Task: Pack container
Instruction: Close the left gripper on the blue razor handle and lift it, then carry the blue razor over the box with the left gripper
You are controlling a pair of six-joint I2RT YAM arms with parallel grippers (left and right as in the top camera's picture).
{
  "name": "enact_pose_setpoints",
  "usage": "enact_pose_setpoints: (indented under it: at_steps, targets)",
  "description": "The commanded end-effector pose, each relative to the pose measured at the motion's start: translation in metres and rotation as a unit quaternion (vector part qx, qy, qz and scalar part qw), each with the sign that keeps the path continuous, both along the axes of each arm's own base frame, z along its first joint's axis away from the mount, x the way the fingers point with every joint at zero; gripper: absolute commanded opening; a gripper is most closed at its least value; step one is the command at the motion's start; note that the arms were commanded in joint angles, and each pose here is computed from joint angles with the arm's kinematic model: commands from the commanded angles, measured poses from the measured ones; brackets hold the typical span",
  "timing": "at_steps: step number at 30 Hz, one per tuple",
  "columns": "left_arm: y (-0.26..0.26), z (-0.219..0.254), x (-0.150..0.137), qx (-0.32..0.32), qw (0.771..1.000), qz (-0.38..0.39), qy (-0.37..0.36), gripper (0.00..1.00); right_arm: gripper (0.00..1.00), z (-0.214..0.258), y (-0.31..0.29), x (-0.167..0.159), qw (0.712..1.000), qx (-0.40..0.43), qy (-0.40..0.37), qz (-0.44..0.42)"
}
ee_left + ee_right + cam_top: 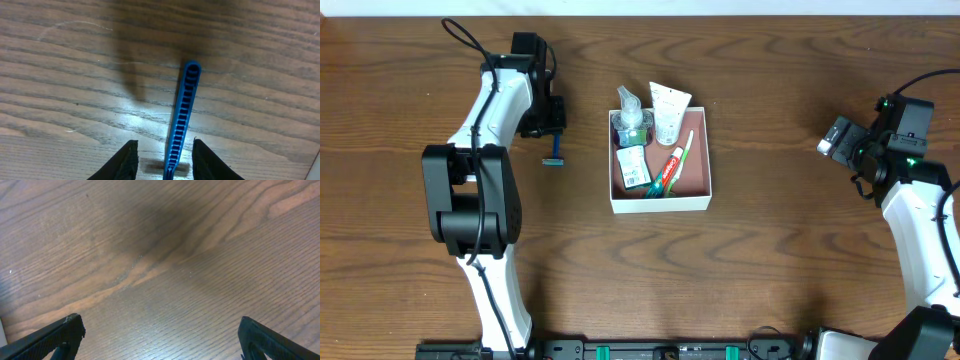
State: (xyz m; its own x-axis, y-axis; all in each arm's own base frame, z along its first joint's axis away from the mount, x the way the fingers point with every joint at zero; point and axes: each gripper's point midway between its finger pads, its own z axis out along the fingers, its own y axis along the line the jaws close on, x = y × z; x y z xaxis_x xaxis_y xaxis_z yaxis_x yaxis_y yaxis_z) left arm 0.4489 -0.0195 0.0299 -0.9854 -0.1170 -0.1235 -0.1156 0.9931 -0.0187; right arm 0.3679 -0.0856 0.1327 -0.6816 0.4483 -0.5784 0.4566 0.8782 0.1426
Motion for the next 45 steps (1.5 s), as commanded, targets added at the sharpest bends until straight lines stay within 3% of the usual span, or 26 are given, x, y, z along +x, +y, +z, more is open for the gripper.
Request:
enact_pose_setpoints:
  at_steps: [1,25,34,45]
  targets:
    - [-0.002,-0.014,-0.006,-0.003,1.000,-0.016,0.016,0.36,0.99,0.010,-0.006,0.001,1.000,-0.009,-0.011,-0.005]
    - [-0.017,-0.048,-0.009,-0.003,0.999,-0.033,0.043,0.36,1.00,0.010,-0.006,0.001,1.000,-0.009,-0.011,-0.005]
    - [-0.017,-0.058,-0.013,-0.002,0.998,-0.032,0.055,0.08,0.99,0.010,-0.006,0.001,1.000,-0.009,-0.011,-0.005]
    - [-0.017,-0.038,-0.012,-0.003,0.998,-0.023,0.054,0.06,0.99,0.010,-0.006,0.001,1.000,-0.009,-0.011,-0.005]
